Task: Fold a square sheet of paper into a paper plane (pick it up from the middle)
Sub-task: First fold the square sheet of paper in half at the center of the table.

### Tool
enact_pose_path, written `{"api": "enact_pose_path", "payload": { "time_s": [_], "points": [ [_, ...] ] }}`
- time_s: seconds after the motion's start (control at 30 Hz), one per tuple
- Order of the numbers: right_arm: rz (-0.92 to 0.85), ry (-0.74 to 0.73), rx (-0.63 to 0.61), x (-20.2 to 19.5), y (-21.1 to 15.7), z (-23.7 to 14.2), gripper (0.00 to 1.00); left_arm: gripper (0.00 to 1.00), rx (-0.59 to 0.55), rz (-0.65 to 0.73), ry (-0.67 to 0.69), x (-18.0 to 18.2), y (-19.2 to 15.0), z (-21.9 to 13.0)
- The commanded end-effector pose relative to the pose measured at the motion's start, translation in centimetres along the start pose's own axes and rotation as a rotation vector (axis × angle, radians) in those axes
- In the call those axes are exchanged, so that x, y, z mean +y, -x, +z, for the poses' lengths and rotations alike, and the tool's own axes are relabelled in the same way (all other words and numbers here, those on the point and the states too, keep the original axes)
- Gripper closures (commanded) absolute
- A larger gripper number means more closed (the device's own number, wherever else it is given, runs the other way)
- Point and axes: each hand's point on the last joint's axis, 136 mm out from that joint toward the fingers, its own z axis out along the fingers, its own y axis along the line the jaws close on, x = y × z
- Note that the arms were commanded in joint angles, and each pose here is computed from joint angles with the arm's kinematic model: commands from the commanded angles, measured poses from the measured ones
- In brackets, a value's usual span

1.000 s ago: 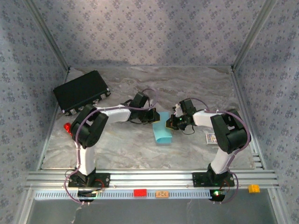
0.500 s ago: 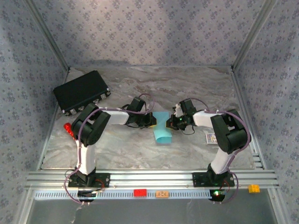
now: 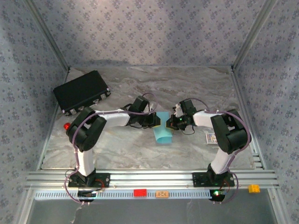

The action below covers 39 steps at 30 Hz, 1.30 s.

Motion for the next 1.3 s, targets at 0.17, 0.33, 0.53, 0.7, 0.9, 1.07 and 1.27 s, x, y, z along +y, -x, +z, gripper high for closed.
{"api": "enact_pose_path", "payload": {
  "time_s": [0.17, 0.33, 0.53, 0.7, 0.9, 1.07, 1.27],
  "points": [
    [0.084, -0.148, 0.061, -3.9, -2.8, 0.3, 1.00, 0.92, 0.081, -0.037, 0.073, 4.1, -3.2, 1.2],
    [0.083, -0.151, 0.058, -3.9, -2.8, 0.2, 1.00, 0.92, 0.092, -0.031, 0.111, 6.2, -4.5, 1.3],
    [0.085, -0.152, 0.058, -4.0, -2.8, 0.2, 1.00, 0.91, 0.036, 0.009, 0.086, 4.1, -3.2, -0.1],
    [0.083, -0.154, 0.055, -3.9, -2.8, 0.2, 1.00, 0.92, -0.025, 0.031, -0.012, 0.2, -1.9, -1.6],
    [0.086, -0.156, 0.052, -4.0, -2.7, 0.2, 1.00, 0.92, 0.038, 0.044, -0.043, -0.1, -3.2, -0.7],
    [0.087, -0.156, 0.051, -4.0, -2.8, 0.1, 1.00, 0.92, 0.071, 0.014, -0.014, 1.8, -4.6, 0.4],
    [0.088, -0.156, 0.052, -4.1, -2.9, 0.2, 1.00, 0.93, 0.101, -0.011, 0.060, 5.4, -6.5, 1.0]
  ]
}}
